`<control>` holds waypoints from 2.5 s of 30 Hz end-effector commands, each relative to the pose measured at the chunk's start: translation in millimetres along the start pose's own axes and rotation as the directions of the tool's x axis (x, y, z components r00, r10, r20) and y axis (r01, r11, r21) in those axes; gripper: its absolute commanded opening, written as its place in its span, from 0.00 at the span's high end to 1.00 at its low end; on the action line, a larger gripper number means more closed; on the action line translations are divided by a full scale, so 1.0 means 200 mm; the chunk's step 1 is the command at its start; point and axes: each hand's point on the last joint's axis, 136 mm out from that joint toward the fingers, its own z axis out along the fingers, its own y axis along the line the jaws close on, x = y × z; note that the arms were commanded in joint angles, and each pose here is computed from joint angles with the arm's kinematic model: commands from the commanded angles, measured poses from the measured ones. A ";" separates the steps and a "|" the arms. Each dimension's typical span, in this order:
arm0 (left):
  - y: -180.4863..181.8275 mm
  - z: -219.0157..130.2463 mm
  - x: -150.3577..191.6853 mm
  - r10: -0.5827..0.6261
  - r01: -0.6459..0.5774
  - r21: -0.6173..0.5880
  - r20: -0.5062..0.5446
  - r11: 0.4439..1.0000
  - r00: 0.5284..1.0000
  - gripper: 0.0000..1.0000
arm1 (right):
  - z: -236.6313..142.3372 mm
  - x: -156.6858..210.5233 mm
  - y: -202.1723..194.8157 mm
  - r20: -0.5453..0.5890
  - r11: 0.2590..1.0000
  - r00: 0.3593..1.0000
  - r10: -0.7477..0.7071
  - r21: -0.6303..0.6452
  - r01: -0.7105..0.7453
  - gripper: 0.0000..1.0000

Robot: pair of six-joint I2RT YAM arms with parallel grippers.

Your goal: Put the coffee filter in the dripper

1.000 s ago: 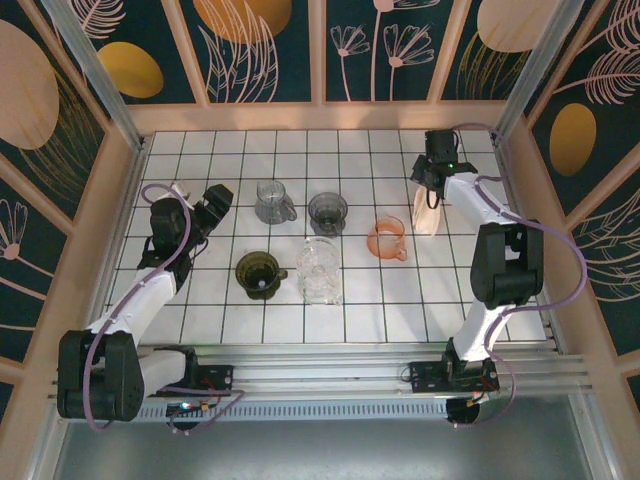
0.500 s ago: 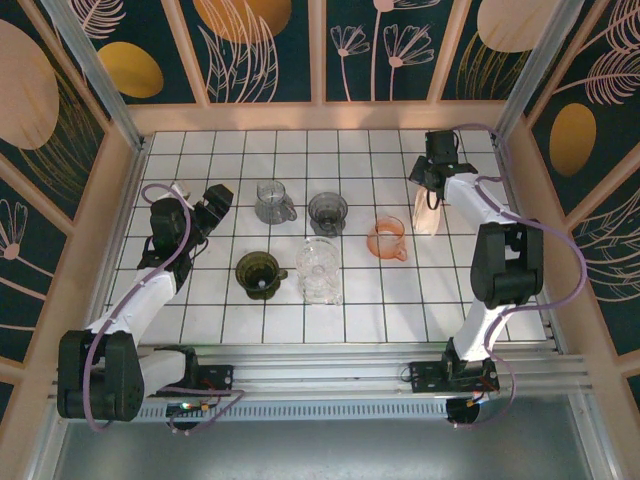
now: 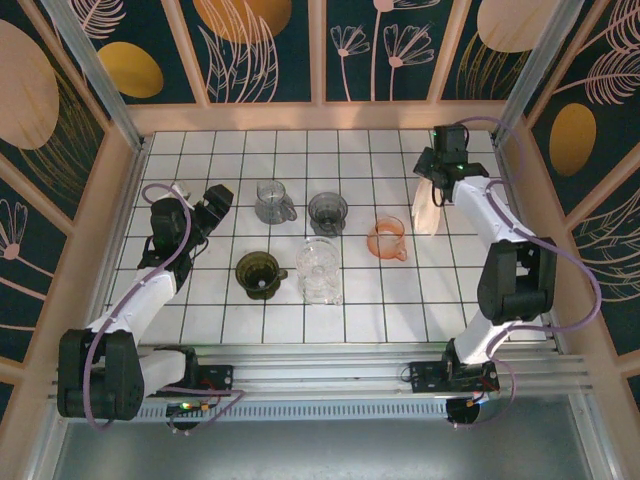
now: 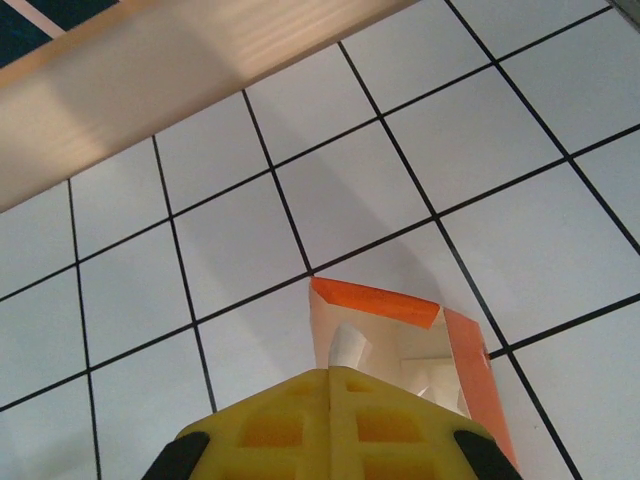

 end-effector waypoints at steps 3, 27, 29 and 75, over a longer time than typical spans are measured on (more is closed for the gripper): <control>-0.07 -0.01 -0.03 0.027 -0.027 0.037 0.011 0.999 1.000 0.19 | -0.16 -0.11 0.03 0.088 0.999 0.996 0.007 -0.045 -0.003 1.00; -0.15 -0.05 -0.03 0.037 -0.037 0.078 -0.001 0.996 0.999 0.10 | -1.04 0.12 0.46 -0.029 0.917 0.991 -0.130 -0.384 0.109 1.00; -0.16 -0.06 -0.02 0.044 -0.044 0.085 0.000 0.995 0.999 0.07 | -1.12 0.21 0.52 -0.099 0.890 0.979 -0.176 -0.441 0.116 1.00; -0.32 -0.13 0.20 0.190 -0.169 0.190 -0.101 0.967 0.977 0.03 | -1.10 0.94 1.11 -0.497 0.778 0.648 -0.577 -0.575 0.251 1.00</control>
